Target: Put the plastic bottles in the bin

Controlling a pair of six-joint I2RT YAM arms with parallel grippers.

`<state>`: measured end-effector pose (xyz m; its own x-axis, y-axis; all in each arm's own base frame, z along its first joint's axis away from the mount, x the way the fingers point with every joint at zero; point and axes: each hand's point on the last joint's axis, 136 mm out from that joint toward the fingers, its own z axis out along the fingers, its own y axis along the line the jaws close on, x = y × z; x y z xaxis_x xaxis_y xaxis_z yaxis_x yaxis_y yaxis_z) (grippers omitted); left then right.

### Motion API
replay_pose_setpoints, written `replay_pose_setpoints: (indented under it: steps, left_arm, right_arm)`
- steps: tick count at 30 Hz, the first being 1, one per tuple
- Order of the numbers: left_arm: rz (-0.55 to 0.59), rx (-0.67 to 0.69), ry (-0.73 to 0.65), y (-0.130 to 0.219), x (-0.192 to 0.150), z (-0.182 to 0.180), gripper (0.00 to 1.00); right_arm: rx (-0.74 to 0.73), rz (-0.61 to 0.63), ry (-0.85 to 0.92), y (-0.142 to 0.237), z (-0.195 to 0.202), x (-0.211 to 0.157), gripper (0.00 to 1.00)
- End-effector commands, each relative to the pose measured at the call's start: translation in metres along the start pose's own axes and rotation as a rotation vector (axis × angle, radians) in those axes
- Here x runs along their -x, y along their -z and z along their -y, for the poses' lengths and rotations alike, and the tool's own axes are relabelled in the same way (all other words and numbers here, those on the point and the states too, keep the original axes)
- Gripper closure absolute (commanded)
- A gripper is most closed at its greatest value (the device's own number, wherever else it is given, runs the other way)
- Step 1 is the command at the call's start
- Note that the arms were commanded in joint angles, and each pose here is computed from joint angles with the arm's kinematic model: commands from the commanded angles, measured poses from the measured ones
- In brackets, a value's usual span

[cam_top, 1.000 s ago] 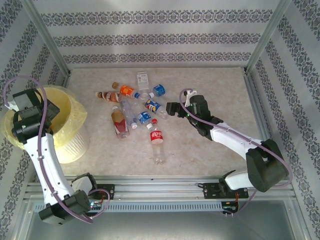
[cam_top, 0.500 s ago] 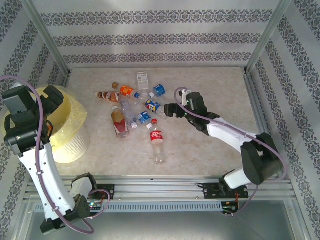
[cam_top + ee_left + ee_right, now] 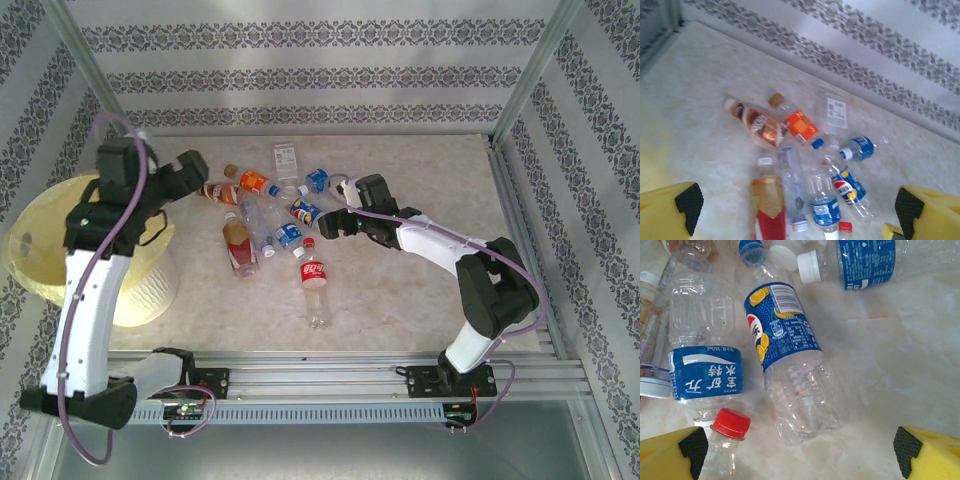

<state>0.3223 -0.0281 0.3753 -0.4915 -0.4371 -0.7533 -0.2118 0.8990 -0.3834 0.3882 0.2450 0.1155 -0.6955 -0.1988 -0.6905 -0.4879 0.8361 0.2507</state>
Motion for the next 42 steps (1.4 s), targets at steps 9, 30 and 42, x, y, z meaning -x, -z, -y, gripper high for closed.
replay_pose_setpoints:
  steps: [9, 30, 42]
  left_arm:
    - [-0.144, 0.117, -0.140, -0.092, -0.064, 0.065, 0.00]
    - [-0.621, 0.241, -0.056, -0.178, -0.229, -0.049, 0.01]
    - [-0.614, 0.305, -0.077, -0.202, -0.243, -0.077, 0.10]
  right_arm:
    - [-0.158, 0.135, -0.065, 0.034, 0.026, 0.022, 0.02]
    - [-0.239, 0.295, -0.141, 0.098, 0.051, 0.029, 0.02]
    - [-0.242, 0.279, -0.142, 0.097, 0.052, 0.026, 0.02]
